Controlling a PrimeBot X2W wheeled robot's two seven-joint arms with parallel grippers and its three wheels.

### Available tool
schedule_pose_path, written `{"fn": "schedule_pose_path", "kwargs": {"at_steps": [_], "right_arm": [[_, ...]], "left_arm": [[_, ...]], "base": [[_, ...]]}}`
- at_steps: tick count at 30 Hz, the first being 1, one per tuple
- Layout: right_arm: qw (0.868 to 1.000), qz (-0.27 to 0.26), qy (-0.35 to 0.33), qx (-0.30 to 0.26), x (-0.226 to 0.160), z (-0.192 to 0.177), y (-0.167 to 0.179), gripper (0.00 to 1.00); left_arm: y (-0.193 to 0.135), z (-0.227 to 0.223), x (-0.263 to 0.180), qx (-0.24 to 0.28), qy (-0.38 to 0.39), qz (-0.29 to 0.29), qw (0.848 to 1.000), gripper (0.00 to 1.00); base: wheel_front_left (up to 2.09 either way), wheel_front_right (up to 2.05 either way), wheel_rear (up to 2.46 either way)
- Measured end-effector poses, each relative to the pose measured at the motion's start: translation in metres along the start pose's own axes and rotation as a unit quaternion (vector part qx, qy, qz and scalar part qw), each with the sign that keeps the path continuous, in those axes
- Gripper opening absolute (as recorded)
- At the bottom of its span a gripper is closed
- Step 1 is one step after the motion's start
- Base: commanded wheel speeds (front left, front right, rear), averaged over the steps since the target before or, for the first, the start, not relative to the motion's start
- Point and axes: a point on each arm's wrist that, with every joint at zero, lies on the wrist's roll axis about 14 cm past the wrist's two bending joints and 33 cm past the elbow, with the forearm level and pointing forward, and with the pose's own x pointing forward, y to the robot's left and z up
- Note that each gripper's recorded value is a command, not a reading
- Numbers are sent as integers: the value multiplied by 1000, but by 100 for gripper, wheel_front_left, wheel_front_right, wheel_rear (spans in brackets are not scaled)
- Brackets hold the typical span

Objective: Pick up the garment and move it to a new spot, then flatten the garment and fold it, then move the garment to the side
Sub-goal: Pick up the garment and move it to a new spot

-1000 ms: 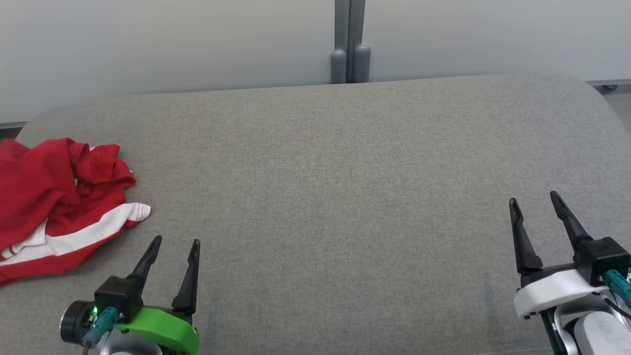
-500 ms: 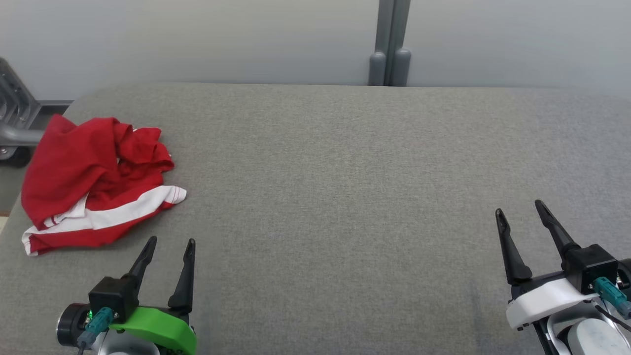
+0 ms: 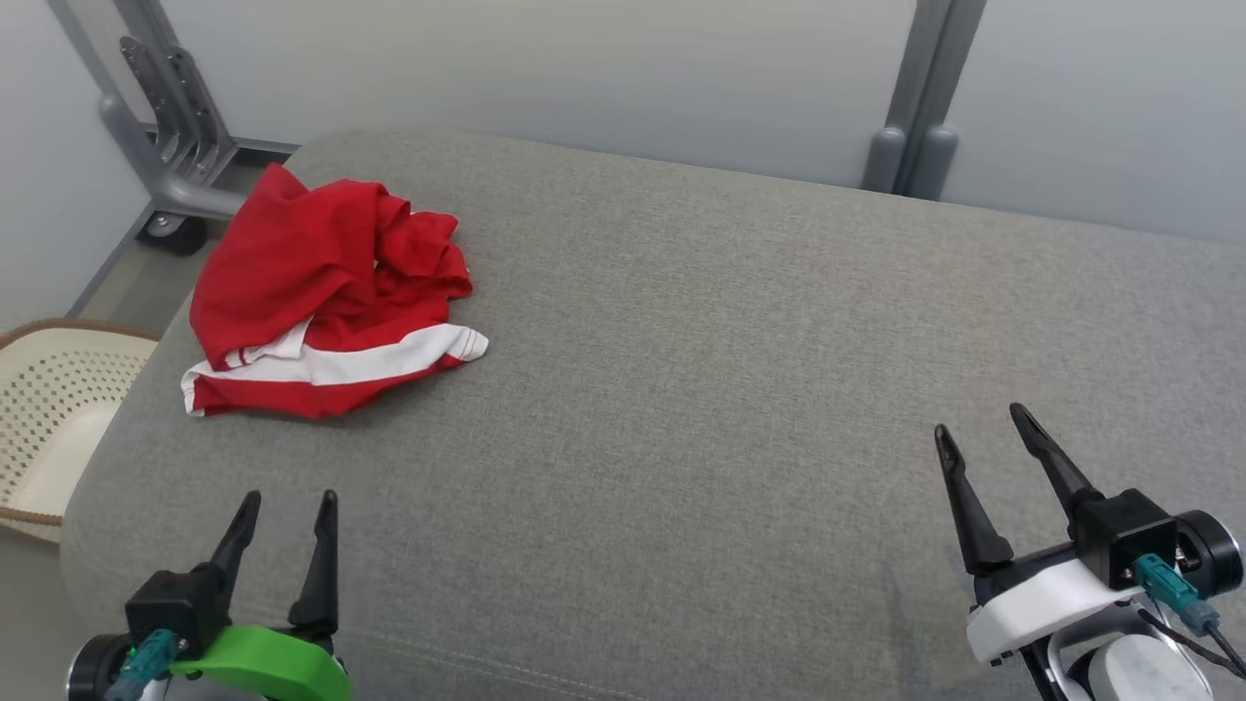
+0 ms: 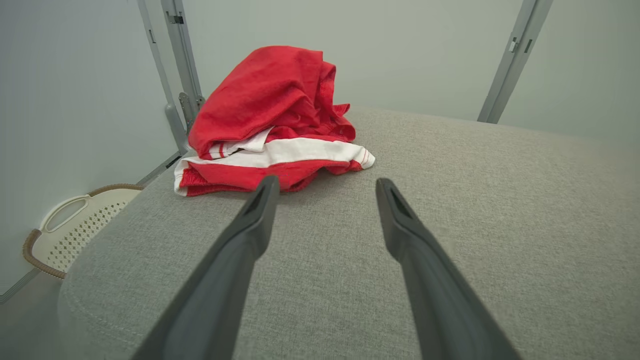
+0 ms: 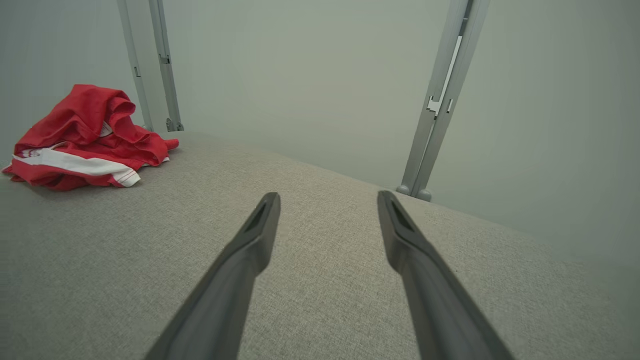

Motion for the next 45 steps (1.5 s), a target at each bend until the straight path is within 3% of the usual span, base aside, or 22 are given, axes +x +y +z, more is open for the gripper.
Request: {"fn": "schedule_pose_path", "kwargs": {"at_steps": [4, 10, 16, 19, 25, 29, 37, 45], "right_arm": [[999, 34, -1, 0, 7, -1, 20, 100], [999, 40, 0, 4, 15, -5, 19, 100], [999, 40, 18, 11, 19, -21, 12, 100], [999, 44, 26, 15, 22, -29, 11, 100], [998, 45, 41, 24, 27, -45, 5, 100], [998, 39, 38, 24, 36, -49, -5, 100], [999, 18, 26, 26, 56, -54, -28, 100], [999, -16, 26, 21, 72, -69, -60, 100]], "left_arm": [[25, 7, -7, -6, -11, 40, 999, 100], [35, 3, 3, -32, -5, 62, 998, 100], [45, 30, 63, -61, -7, 80, 995, 100], [51, 40, 92, -56, 10, 84, 995, 100], [65, 37, 137, -96, 69, 107, 987, 100], [74, 43, 165, -81, 97, 112, 986, 100], [82, 18, 204, -138, 162, 137, 967, 100], [71, -39, 230, -166, 247, 146, 944, 100]], "base": [[0, 0, 0], [0, 0, 0], [0, 0, 0], [0, 0, 0], [0, 0, 0], [0, 0, 0], [0, 0, 0], [0, 0, 0]]}}
